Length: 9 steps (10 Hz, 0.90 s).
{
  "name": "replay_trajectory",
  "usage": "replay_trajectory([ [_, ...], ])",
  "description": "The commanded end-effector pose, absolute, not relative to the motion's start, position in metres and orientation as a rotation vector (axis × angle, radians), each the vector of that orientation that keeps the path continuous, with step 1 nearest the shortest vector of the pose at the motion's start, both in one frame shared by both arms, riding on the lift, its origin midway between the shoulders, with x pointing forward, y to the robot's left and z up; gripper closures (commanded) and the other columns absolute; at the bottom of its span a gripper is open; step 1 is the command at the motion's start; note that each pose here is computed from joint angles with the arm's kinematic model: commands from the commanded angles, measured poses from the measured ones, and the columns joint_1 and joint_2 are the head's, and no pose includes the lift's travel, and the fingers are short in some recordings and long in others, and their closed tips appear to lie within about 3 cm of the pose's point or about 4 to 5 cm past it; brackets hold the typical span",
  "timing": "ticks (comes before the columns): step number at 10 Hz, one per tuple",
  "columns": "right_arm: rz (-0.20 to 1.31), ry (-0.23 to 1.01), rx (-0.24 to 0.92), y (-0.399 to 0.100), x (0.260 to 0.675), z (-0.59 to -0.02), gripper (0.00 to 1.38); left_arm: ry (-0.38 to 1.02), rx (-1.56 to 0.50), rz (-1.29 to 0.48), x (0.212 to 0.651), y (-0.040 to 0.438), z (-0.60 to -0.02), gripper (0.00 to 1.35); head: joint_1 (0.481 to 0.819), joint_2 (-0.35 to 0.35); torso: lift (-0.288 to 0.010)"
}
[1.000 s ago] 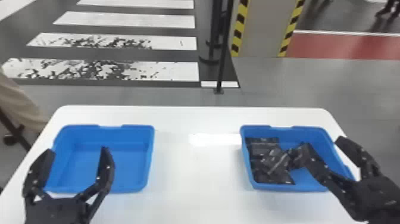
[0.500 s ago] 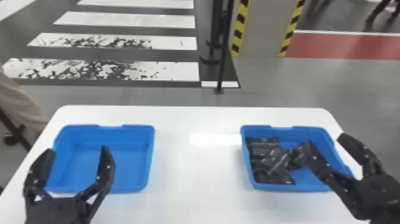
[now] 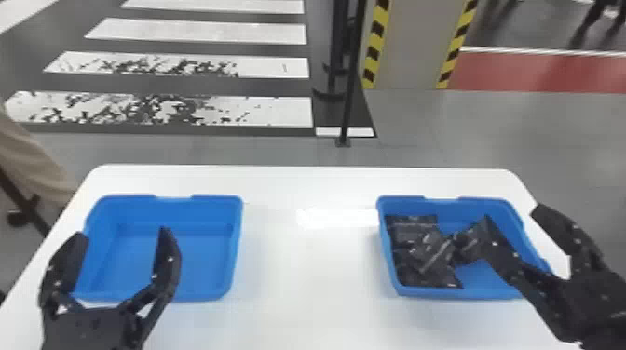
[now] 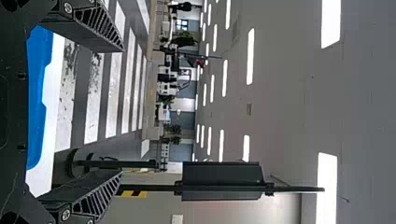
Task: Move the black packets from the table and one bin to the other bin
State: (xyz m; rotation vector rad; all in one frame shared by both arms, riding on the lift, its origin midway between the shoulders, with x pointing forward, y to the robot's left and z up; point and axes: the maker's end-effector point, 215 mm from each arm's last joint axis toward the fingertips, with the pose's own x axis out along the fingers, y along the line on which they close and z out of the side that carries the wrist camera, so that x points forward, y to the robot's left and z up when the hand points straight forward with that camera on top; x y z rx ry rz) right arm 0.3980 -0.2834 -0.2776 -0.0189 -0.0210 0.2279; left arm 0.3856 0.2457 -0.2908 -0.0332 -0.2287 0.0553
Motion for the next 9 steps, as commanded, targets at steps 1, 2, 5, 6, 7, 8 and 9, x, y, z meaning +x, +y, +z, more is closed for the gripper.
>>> replay_trajectory([
  [1,0.229,-0.03,-0.019,-0.2825,0.3987,-0.277,0.34,-0.232,-0.035,0.051,0.3862,0.2439,-0.2898,0.11,0.695,-0.055,-0.11],
  [2,0.229,-0.04,-0.019,-0.2822,0.3999,-0.275,0.34,-0.232,-0.039,0.053,0.3862,0.2444,-0.2898,0.11,0.695,-0.056,-0.11],
  [5,0.233,-0.064,-0.021,-0.28,0.4001,-0.2693,0.34,-0.231,-0.043,0.052,0.3863,0.2439,-0.2899,0.11,0.695,-0.054,-0.11],
  [6,0.232,-0.063,-0.023,-0.2797,0.4008,-0.27,0.34,-0.231,-0.044,0.05,0.3863,0.243,-0.2899,0.11,0.695,-0.053,-0.11],
  [7,0.23,-0.061,-0.021,-0.2804,0.4009,-0.2712,0.34,-0.234,-0.045,0.048,0.387,0.242,-0.2889,0.11,0.695,-0.053,-0.11],
  [8,0.227,-0.061,-0.021,-0.2803,0.4011,-0.2715,0.34,-0.234,-0.048,0.047,0.387,0.2413,-0.289,0.11,0.695,-0.054,-0.11],
  [9,0.224,-0.06,-0.019,-0.2797,0.4014,-0.2718,0.34,-0.231,-0.052,0.046,0.3864,0.2409,-0.29,0.11,0.695,-0.055,-0.11],
])
